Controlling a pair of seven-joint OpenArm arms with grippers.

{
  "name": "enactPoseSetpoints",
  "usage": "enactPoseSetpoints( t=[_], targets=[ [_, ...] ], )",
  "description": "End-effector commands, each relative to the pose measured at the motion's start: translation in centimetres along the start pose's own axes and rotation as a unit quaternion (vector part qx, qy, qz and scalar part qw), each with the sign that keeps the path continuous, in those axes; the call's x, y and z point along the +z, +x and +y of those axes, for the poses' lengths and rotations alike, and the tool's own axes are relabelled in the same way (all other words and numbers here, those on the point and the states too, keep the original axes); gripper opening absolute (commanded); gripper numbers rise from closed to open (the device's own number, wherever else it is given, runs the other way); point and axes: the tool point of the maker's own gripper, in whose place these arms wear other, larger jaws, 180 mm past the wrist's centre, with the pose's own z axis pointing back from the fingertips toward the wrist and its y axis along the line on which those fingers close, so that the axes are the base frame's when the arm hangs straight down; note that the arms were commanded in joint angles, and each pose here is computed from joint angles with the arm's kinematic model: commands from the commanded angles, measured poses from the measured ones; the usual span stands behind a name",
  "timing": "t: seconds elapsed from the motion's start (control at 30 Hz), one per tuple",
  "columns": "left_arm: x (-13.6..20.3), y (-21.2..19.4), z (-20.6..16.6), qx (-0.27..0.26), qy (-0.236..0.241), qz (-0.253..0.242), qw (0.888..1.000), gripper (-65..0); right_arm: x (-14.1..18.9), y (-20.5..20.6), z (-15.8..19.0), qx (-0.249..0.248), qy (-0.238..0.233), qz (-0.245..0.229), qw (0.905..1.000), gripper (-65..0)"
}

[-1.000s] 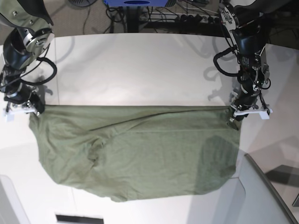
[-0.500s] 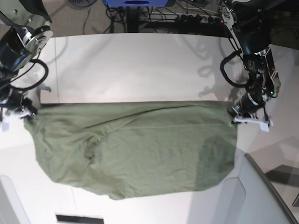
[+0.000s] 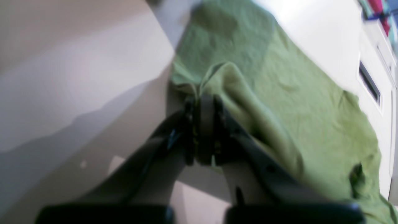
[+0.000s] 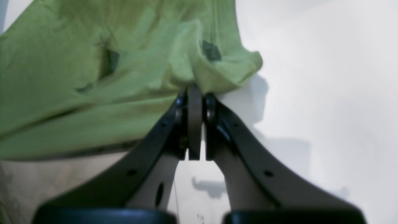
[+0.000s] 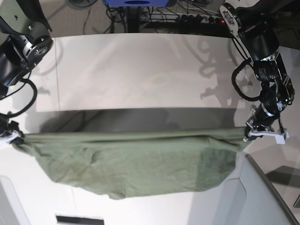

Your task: Layout the t-shirt on the table in an organized manner, then fold the t-shirt properly

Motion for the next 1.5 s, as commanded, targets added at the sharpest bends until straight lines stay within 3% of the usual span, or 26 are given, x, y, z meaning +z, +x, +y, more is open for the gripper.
enactPoseSetpoints(
  t=[0.0,0.33,0.87,1.0,1.27,1.47],
  targets=[
    [0.3,2.7,-0.1,-0.002,0.001,-0.037,0.999,-65.0,0.9,2.3,-0.5,0.011,-0.01,-0.028,0.9995,-65.0],
    [0.6,1.0,1.0,-0.006,0.011,-0.02,1.0,-65.0,0.9,1.0,-0.9,0.012,-0.013,-0.015,0.9997,-65.0],
    [3.9,-7.3,7.7,-0.019,0.074,0.062,0.995,-65.0,2.1,-9.6,-4.3,-0.004,-0.044,0.086,0.9953,-65.0],
    [5.0,-9.3,8.1,-0.049,0.077,0.086,0.992,-65.0,3.1,-12.4,-4.9,-0.014,-0.044,0.103,0.9936,-65.0],
    [8.4,-10.4,9.1,-0.087,0.087,0.09,0.988,-65.0,5.1,-17.7,-5.8,-0.04,-0.041,0.137,0.9889,-65.0],
    [9.6,-10.6,10.0,-0.101,0.094,0.072,0.988,-65.0,6.0,-19.5,-6.4,-0.042,-0.049,0.153,0.9861,-65.0]
  ],
)
